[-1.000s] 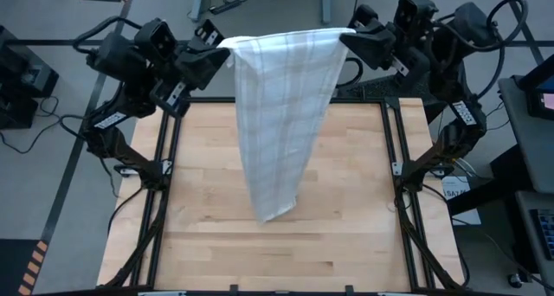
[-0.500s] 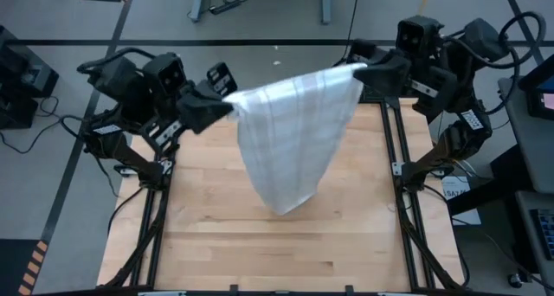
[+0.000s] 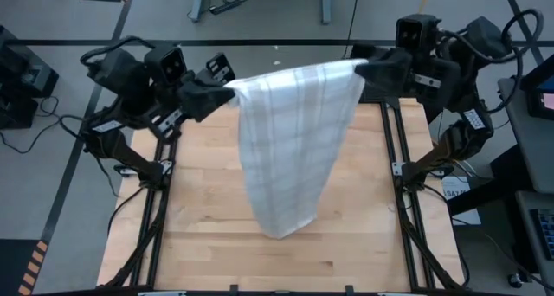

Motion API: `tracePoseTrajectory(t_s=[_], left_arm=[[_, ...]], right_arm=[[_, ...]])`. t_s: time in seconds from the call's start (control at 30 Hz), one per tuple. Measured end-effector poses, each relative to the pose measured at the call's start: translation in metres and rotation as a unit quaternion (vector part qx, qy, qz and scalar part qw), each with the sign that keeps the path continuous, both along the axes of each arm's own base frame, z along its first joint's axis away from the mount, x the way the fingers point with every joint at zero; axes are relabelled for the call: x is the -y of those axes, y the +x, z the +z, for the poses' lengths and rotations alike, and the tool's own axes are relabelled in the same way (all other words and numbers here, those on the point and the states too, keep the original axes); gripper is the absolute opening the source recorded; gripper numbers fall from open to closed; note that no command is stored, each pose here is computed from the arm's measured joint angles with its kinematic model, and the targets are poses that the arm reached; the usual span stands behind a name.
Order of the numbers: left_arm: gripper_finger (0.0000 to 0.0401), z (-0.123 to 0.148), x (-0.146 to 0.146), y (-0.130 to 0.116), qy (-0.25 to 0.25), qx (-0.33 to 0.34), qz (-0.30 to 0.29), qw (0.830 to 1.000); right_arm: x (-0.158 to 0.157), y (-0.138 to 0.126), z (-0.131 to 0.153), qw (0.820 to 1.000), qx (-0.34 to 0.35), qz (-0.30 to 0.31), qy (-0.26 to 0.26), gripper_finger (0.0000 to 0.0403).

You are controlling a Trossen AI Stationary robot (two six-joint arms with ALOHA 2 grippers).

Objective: Roll towel into tight, uniform cylinder
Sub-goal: Roll the white towel

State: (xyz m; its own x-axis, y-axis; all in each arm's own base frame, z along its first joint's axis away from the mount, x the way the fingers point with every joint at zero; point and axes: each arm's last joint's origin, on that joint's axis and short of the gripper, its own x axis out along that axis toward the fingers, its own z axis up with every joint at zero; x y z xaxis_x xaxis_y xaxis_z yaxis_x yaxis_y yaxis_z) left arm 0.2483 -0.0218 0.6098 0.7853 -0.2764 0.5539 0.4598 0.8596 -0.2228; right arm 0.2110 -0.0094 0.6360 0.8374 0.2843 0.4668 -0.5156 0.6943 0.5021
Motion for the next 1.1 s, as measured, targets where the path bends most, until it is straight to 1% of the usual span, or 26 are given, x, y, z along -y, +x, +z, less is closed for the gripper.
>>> tracePoseTrajectory(t_s=[0.13, 0.27, 0.33, 0.43, 0.53, 0.6, 0.7, 0.83, 0.9, 1.03, 1.1], left_arm=[[0.0001, -0.004, -0.021, 0.001, 0.02, -0.03, 0.052, 0.998], [0.0001, -0.011, -0.047, -0.003, 0.038, -0.078, 0.115, 0.99], [0.0001, -0.017, -0.06, -0.005, 0.047, -0.116, 0.146, 0.981], [0.0001, -0.028, -0.078, -0.006, 0.063, -0.176, 0.188, 0.964], [0.0001, -0.034, -0.093, -0.006, 0.068, -0.199, 0.217, 0.953], [0.0001, -0.033, -0.1, -0.006, 0.068, -0.189, 0.228, 0.953], [0.0001, -0.026, -0.104, -0.009, 0.073, -0.154, 0.232, 0.958], [0.0002, -0.015, -0.102, -0.012, 0.089, -0.095, 0.218, 0.967], [0.0002, -0.012, -0.1, -0.012, 0.093, -0.075, 0.21, 0.97], [0.0002, -0.008, -0.097, -0.013, 0.081, -0.055, 0.191, 0.977], [0.0002, -0.008, -0.093, -0.012, 0.082, -0.053, 0.183, 0.978]], right_arm=[[0.017, -0.001, -0.006, 0.998, -0.033, -0.056, -0.021, 0.0004], [0.037, 0.003, -0.016, 0.987, -0.076, -0.128, -0.062, 0.0004], [0.047, 0.005, -0.023, 0.977, -0.104, -0.168, -0.082, 0.0004], [0.062, 0.007, -0.032, 0.958, -0.142, -0.223, -0.115, 0.0004], [0.076, 0.007, -0.038, 0.941, -0.169, -0.263, -0.132, 0.0004], [0.085, 0.01, -0.039, 0.934, -0.168, -0.281, -0.143, 0.0004], [0.095, 0.01, -0.036, 0.929, -0.15, -0.303, -0.148, 0.0004], [0.099, 0.005, -0.028, 0.929, -0.107, -0.319, -0.156, 0.0004], [0.099, 0.004, -0.024, 0.929, -0.088, -0.323, -0.158, 0.0004], [0.096, 0.002, -0.016, 0.939, -0.044, -0.302, -0.157, 0.0004], [0.093, 0.0, -0.012, 0.948, -0.021, -0.279, -0.152, 0.0004]])
